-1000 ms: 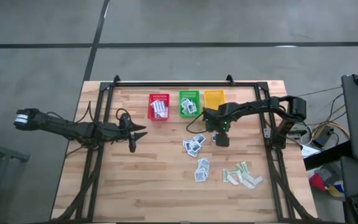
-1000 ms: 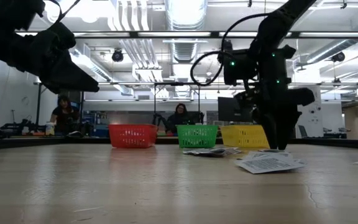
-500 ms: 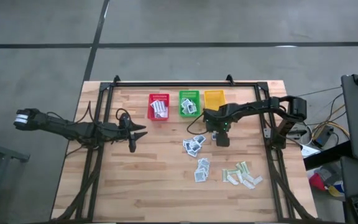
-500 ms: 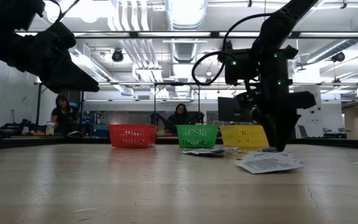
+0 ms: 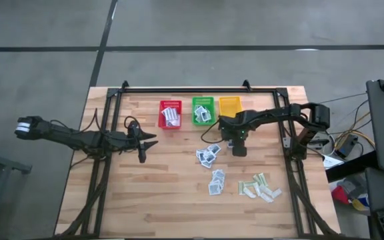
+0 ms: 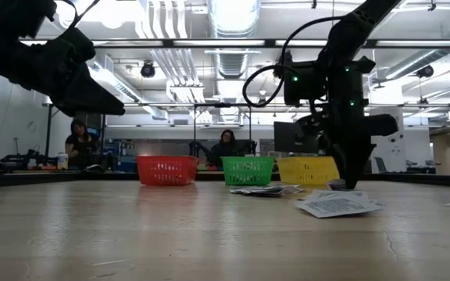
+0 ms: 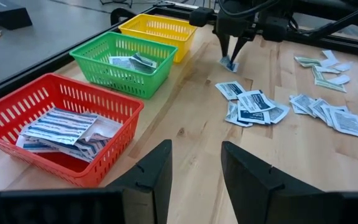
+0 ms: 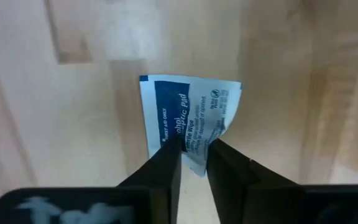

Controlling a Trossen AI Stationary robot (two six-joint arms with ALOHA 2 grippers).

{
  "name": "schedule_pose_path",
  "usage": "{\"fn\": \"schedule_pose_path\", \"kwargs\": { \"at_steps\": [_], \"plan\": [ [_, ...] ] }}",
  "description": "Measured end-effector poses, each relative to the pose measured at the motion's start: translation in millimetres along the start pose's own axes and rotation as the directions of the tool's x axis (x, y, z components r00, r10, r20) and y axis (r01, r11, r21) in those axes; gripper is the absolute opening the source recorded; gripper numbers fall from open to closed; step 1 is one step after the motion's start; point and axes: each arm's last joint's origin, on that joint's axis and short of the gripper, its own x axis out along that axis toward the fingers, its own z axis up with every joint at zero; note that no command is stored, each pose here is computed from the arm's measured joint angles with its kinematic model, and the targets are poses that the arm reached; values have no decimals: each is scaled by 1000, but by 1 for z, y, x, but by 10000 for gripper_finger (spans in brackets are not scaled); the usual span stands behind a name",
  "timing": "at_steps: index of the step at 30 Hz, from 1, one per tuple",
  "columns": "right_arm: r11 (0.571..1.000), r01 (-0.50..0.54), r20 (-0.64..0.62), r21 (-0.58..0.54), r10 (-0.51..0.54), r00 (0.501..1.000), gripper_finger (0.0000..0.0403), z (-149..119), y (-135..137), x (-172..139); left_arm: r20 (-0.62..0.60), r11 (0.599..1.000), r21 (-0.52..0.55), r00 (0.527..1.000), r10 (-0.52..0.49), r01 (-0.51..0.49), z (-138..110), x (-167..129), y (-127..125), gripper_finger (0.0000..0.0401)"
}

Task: Pick & Place First Aid Supplies
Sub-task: Put the alcohol pad into the green basket

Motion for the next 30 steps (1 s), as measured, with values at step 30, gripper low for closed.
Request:
{"fn": "schedule_pose_path", "kwargs": {
  "at_steps": [30],
  "plan": [
    [297,-685,349,-666,935,65,8,-10,-14,-126,1,1000,0,1000,0,0,0,0,0,133]
  ]
}}
